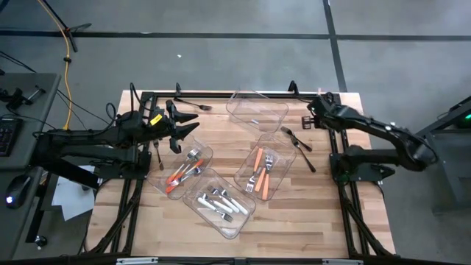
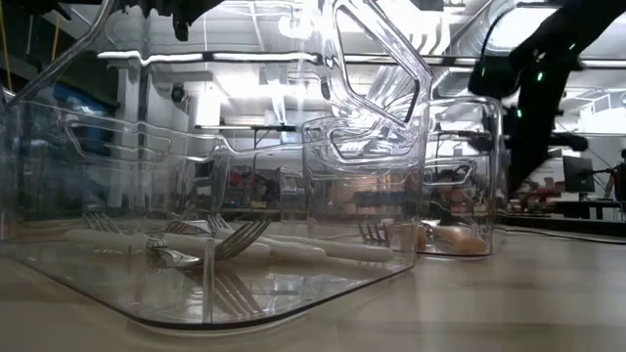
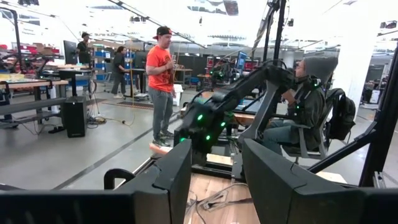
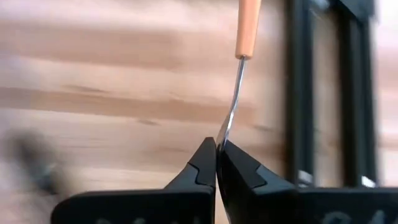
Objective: Sort silverware by color (type)
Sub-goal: Put the light orange fork into the middle right transparent bin
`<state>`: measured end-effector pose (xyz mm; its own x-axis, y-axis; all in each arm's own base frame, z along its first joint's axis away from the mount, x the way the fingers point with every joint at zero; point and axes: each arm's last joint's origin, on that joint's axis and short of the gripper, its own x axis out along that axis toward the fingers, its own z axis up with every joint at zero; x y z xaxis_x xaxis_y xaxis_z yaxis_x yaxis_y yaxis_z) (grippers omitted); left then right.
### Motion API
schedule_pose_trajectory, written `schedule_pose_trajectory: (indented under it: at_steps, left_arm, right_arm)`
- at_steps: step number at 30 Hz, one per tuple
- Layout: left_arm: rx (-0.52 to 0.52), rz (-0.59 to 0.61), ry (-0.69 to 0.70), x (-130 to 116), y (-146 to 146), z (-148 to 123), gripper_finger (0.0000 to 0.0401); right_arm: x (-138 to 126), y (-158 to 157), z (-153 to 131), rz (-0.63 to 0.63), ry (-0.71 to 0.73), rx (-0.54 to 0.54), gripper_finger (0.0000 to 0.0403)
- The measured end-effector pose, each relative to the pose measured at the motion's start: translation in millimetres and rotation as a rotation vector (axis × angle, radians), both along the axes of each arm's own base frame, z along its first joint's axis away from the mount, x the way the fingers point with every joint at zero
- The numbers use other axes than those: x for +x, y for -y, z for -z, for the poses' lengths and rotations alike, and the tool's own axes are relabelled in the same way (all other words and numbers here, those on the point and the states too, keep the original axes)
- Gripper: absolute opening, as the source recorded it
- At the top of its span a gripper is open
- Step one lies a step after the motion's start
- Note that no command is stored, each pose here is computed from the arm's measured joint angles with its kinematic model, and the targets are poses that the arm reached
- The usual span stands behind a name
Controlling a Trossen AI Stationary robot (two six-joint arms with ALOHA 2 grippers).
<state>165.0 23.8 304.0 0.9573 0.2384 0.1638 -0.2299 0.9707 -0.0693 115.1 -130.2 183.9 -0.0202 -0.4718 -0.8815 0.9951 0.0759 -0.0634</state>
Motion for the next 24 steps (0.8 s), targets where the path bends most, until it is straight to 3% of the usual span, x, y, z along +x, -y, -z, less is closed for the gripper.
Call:
schedule_pose_trajectory:
  at_steps: [8,12,18,24]
  left_arm:
    - [-0.001,0.0,0.0,0,0,0,0.0131]
    - [-0.027,0.004,0.003,1,0,1,0.0131]
    - [-0.148,0.043,-0.007,11,-1,7,0.0131]
    - [-0.138,0.138,0.011,26,0,11,0.0131]
  right_arm:
    - [29,-34,-61,-0.331,0.541,-0.318,0.0]
    - [46,-50,-86,-0.509,0.806,-0.41,0.0]
    - [73,-77,-106,-0.807,1.039,-0.488,0.0]
    - [95,-105,-108,-0.979,1.15,-0.478,0.0]
